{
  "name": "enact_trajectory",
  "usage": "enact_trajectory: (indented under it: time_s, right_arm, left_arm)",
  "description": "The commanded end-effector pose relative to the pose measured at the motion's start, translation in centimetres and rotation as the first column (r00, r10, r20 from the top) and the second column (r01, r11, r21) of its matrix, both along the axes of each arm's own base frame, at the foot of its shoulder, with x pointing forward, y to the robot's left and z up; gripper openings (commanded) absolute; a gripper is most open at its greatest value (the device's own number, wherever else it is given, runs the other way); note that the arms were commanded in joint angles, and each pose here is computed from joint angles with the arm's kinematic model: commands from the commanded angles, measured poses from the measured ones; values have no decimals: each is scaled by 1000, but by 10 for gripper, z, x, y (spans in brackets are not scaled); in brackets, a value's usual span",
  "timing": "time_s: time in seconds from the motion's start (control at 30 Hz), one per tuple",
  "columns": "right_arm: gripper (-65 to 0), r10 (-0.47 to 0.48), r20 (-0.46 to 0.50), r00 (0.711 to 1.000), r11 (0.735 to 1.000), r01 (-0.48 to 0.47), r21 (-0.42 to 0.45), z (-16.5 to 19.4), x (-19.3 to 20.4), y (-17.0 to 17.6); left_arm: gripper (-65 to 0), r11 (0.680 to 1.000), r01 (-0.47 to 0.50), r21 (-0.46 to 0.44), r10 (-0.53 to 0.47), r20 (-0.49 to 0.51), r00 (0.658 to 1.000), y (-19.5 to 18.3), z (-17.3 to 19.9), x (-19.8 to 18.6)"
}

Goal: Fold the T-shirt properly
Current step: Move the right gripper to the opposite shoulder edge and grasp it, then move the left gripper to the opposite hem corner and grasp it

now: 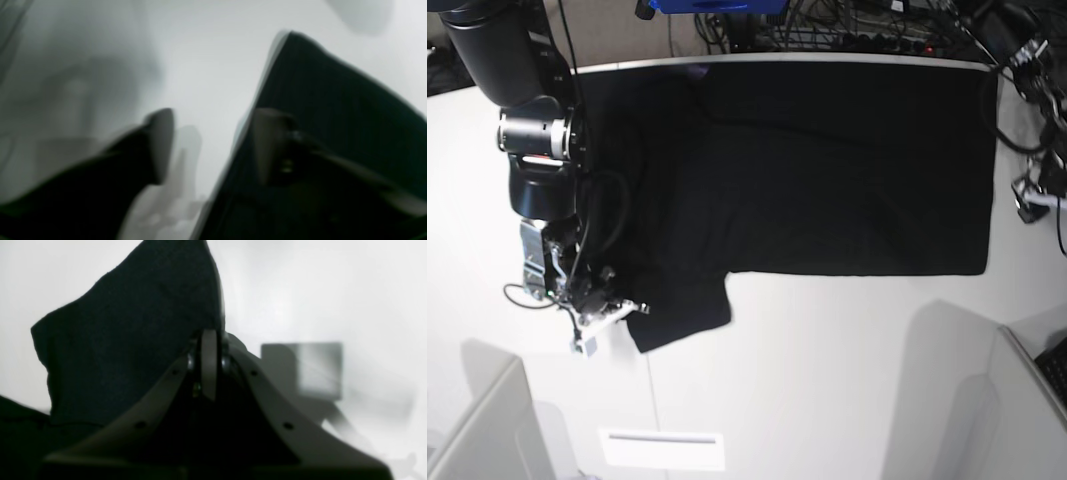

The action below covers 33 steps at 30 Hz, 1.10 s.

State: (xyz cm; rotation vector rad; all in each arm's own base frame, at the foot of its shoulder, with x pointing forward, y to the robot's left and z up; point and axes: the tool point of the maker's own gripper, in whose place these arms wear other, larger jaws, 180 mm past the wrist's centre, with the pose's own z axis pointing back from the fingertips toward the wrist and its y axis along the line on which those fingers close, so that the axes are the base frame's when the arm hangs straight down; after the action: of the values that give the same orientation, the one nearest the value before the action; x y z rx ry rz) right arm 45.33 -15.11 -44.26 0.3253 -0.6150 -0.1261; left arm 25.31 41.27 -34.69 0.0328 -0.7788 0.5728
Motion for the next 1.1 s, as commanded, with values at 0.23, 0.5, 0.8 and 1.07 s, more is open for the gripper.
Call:
enact_trajectory:
  time_s: [0.23,0.5,0.8,1.07]
  right_arm:
    - [-650,16,-17,1000,1000,-16,-19,3,2,-2]
    - [-650,16,-17,1000,1000,-16,-19,3,2,-2]
    - [-650,15,-18,1000,1000,-15,-22,3,2,-3]
    - [-650,14,-15,1000,1000,-14,-22,4,2,-3]
  left_arm:
    - [-336,993,79,-93,-85,-63,994,9,-16,68]
    - [-352,985,140,-106,-147,-65,987,-14,-36,103]
    - [-352,981,123,-149,-134,-67,989,-22,-55,119]
    - [-355,981,123,-152,-135,-68,989,-24,-56,119]
